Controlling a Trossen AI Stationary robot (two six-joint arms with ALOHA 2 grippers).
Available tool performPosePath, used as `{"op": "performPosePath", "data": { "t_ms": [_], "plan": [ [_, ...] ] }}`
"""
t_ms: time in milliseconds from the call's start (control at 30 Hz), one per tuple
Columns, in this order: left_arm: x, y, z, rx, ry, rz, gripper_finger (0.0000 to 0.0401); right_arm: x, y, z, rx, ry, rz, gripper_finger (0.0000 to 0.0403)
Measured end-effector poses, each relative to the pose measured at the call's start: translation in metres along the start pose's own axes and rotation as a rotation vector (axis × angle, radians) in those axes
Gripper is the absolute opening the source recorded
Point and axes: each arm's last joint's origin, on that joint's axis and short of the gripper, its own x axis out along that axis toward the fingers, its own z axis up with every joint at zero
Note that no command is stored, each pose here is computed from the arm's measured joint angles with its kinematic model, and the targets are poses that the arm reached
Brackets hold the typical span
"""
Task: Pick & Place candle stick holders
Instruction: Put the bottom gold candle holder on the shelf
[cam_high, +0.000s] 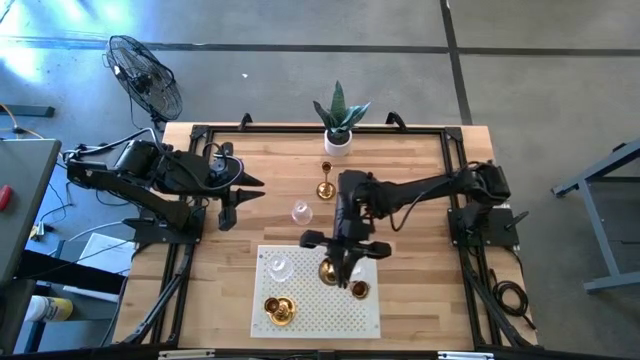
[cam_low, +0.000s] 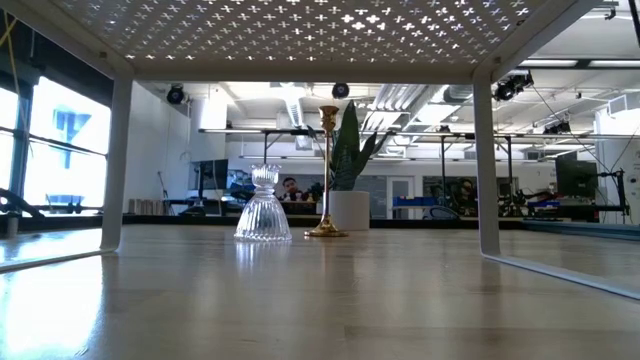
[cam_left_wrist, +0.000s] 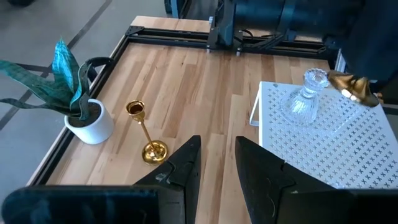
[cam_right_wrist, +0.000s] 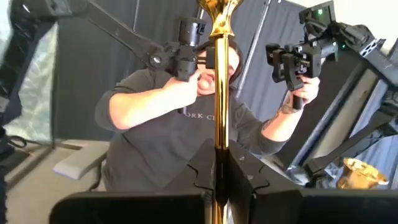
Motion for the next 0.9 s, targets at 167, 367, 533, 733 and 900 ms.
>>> {"op": "performPosePath", "data": {
  "t_ms": [167,367,533,733,900],
  "plan": [
    [0.000,0.000,0.000,0.009,0.001,0.002,0.0095,0.002,-0.030,-0.014,0.133,-0.009,0.048,0.0006],
    [0.000,0.000,-0.002,0.019,0.019,0.004,0.0095,0.016,-0.053,-0.023,0.213,-0.014,0.129,0.0006],
    [0.000,0.001,-0.005,0.031,0.050,0.010,0.0095,0.024,-0.050,-0.024,0.193,-0.020,0.144,0.0006],
    [0.000,0.001,-0.006,0.050,0.057,0.012,0.0095,0.036,-0.047,-0.028,0.165,-0.022,0.139,0.0006],
    [0.000,0.001,-0.006,0.053,0.057,0.012,0.0095,0.042,-0.043,-0.036,0.201,-0.008,0.143,0.0006]
  ]
}}
